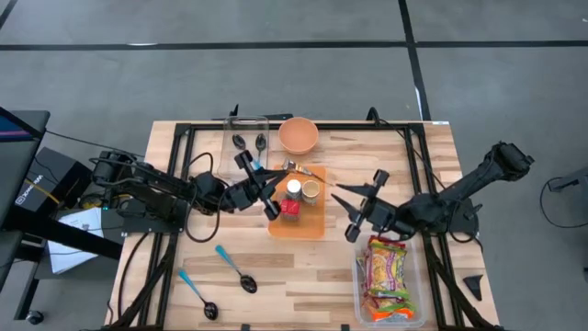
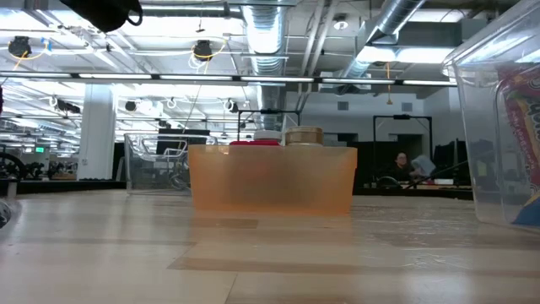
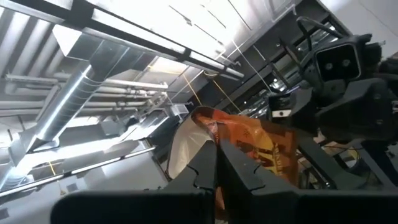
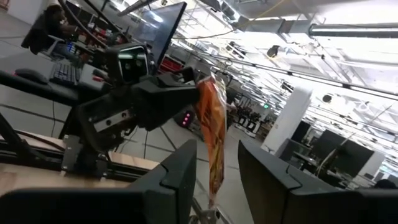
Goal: Pick & Place Food Item
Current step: Put the orange seasoning pack into the orange bin
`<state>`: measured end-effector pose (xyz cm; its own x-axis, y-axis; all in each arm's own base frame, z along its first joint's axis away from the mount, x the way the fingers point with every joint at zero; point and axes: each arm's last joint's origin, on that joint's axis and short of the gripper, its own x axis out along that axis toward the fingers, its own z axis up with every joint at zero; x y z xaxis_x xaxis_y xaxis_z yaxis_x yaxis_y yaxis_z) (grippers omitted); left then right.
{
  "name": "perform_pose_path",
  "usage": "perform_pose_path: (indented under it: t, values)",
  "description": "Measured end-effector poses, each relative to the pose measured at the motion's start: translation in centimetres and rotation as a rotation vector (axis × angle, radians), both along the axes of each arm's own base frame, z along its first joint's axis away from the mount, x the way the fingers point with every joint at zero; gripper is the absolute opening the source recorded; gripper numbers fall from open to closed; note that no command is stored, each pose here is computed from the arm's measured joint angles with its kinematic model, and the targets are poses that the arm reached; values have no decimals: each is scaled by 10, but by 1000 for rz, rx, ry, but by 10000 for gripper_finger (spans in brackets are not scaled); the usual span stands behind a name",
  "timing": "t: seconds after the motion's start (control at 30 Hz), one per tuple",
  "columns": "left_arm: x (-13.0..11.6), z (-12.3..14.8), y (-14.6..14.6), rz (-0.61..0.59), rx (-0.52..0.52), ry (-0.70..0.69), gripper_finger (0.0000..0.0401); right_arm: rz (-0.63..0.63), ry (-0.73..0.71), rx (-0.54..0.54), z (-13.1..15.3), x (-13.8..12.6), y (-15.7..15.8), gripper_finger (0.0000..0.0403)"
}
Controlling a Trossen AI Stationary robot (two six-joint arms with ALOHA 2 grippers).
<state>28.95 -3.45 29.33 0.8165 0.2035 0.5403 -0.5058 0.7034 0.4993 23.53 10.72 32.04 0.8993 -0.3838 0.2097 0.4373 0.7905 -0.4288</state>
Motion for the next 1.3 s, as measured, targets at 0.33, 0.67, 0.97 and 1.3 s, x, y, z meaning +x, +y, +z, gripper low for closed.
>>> perform_pose_path:
  t: [0.33,0.67,0.97,1.3]
  values:
    - [-1,3,-3,-134,10,-44,0,27,-1,30,-3,8,-12,115]
    - [0,2,-5,-237,-32,-67,0,81,-4,36,-5,13,-19,115]
    - [13,-6,-4,-253,-41,-43,0,104,8,34,-6,13,-18,113]
    - [17,-7,1,-238,-44,-41,0,70,18,31,-7,13,-19,10]
